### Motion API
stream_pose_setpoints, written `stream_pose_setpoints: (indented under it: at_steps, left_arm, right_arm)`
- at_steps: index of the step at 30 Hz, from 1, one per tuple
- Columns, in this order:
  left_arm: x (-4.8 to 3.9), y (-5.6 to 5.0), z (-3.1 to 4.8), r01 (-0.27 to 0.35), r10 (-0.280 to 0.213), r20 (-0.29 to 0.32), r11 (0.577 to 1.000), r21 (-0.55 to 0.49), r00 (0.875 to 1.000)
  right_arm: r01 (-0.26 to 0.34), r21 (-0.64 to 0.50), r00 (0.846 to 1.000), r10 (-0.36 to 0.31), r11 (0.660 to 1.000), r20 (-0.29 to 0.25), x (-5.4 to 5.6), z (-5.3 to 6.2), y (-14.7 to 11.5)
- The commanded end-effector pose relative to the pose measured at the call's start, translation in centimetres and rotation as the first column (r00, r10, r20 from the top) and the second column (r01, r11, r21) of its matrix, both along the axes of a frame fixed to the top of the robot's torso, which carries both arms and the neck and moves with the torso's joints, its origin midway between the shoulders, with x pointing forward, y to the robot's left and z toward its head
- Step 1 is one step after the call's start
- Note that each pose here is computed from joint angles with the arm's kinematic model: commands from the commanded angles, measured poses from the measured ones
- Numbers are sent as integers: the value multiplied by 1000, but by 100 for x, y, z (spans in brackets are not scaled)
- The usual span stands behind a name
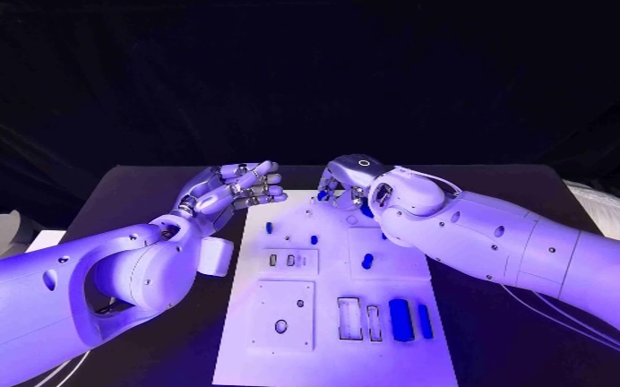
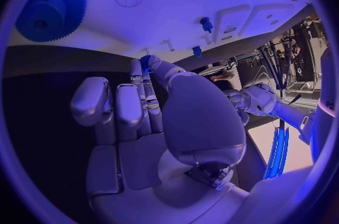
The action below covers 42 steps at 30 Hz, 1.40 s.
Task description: Assemble the parts on the task board
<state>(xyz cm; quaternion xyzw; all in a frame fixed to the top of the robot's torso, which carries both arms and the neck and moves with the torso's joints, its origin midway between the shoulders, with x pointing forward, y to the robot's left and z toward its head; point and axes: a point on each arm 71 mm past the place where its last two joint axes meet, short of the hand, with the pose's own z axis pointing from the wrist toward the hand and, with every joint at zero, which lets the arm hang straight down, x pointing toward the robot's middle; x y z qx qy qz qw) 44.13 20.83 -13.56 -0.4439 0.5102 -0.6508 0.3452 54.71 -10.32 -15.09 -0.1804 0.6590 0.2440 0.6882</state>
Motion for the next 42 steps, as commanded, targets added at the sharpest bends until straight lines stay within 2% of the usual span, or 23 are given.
stream_pose_setpoints:
  at_steps: [1,30,42]
  left_arm:
    - [6,-20,15,14,-14,7,1000,-10,1000]
    - [16,-39,13,19,-19,6,1000,-11,1000]
    - [15,-37,19,20,-20,6,1000,-11,1000]
  right_arm:
    - [-4,2,1000,4,1000,15,4,10,34]
    - [-5,-36,999,3,999,-47,79,-128,202]
    - [28,-4,999,-28,1000,-32,109,-117,172]
